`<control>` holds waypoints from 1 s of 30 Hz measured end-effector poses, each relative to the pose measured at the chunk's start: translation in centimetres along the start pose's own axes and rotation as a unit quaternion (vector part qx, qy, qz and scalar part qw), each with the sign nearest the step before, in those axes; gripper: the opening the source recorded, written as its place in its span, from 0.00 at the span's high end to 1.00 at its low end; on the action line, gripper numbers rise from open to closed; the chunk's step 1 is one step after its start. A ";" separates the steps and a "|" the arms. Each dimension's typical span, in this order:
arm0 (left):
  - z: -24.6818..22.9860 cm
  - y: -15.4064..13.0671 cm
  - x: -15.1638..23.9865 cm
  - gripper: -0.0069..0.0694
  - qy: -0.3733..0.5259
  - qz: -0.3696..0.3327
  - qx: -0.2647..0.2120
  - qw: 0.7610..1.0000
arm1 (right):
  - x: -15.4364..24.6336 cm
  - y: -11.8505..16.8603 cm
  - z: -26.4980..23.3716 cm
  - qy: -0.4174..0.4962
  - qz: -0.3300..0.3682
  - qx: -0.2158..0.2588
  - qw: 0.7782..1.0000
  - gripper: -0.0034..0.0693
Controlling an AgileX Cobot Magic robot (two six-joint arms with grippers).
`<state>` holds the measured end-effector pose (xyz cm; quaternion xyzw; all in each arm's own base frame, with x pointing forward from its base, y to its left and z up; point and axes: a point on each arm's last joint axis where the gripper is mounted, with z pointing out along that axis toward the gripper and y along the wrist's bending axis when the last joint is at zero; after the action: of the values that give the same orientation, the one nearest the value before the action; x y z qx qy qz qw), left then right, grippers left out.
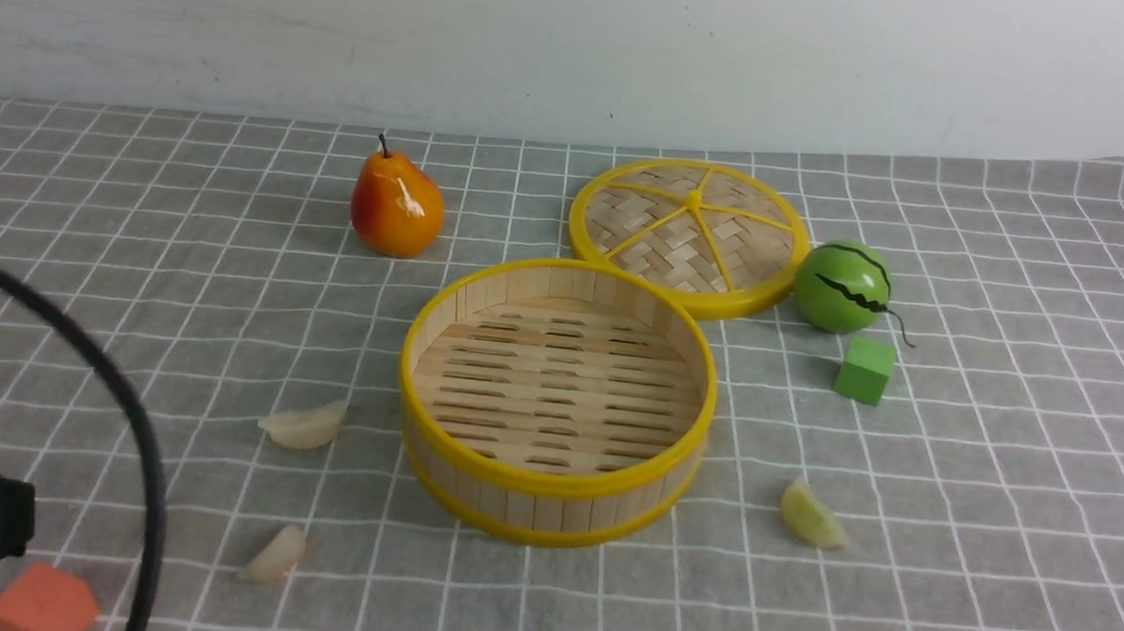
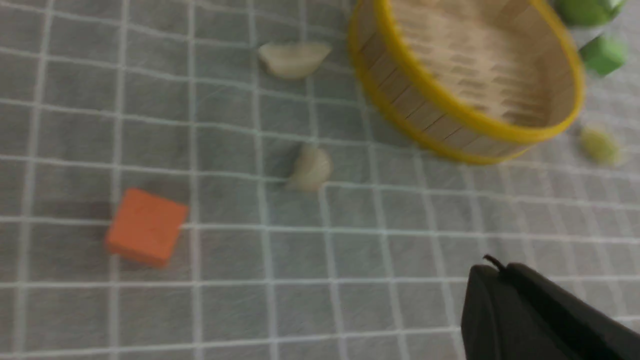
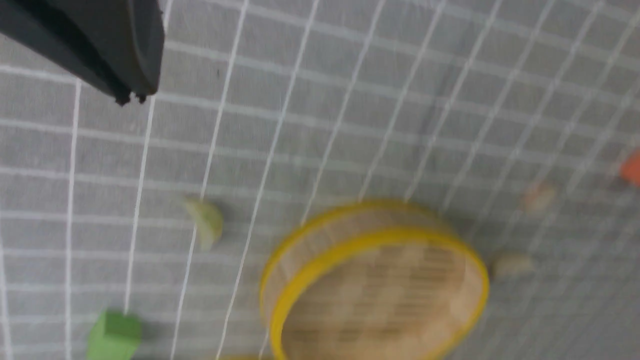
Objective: Put the dumplings into the steamer on the table with the grey tablecloth.
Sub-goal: 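Reach for and grasp a dumpling on the table with the left gripper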
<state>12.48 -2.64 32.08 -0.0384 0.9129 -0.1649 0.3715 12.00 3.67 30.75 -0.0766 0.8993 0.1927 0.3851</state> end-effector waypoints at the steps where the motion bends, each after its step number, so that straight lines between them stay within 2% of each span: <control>1: 0.5 0.1 -1.0 0.93 0.029 0.020 -0.020 0.999 | -0.7 0.1 0.8 0.055 -0.017 -0.014 0.998 0.98; 3: 1.6 -0.1 -2.1 0.93 0.064 0.050 -0.035 0.996 | -1.6 0.4 2.1 0.105 -0.040 -0.035 0.993 0.97; 7: 4.6 -1.3 -3.4 0.93 0.133 0.109 -0.050 0.984 | -2.2 1.7 3.6 0.147 -0.083 -0.068 0.983 0.97; 12: 8.7 -2.5 -5.7 0.89 0.199 0.109 -0.084 0.970 | -2.0 3.0 4.2 0.166 -0.127 -0.090 0.974 0.97; 15: 11.6 -2.7 -7.3 0.78 0.229 0.111 -0.099 0.962 | -2.0 3.2 4.2 0.166 -0.132 -0.093 0.973 0.97; 17: 13.2 -3.0 -8.4 0.65 0.234 0.126 -0.099 0.959 | -2.0 3.2 4.2 0.166 -0.132 -0.093 0.973 0.96; 22: 17.3 -3.1 -10.3 0.38 0.222 0.206 -0.094 0.948 | -2.0 3.2 4.2 0.165 -0.130 -0.094 0.973 0.96; 24: 19.0 -2.9 -10.5 0.30 0.215 0.230 -0.093 0.944 | -2.0 3.2 4.2 0.165 -0.130 -0.094 0.973 0.96; 27: 21.8 -2.5 -10.5 0.23 0.202 0.256 -0.094 0.941 | -2.0 3.2 4.2 0.164 -0.129 -0.095 0.973 0.95; 30: 24.4 -1.9 -10.0 0.23 0.199 0.270 -0.095 0.937 | -2.0 3.2 4.2 0.164 -0.129 -0.095 0.973 0.95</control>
<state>36.43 -9.22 22.99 0.2078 0.9557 0.0251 0.2070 15.24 8.31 30.51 -0.2590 0.9103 0.2106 0.2447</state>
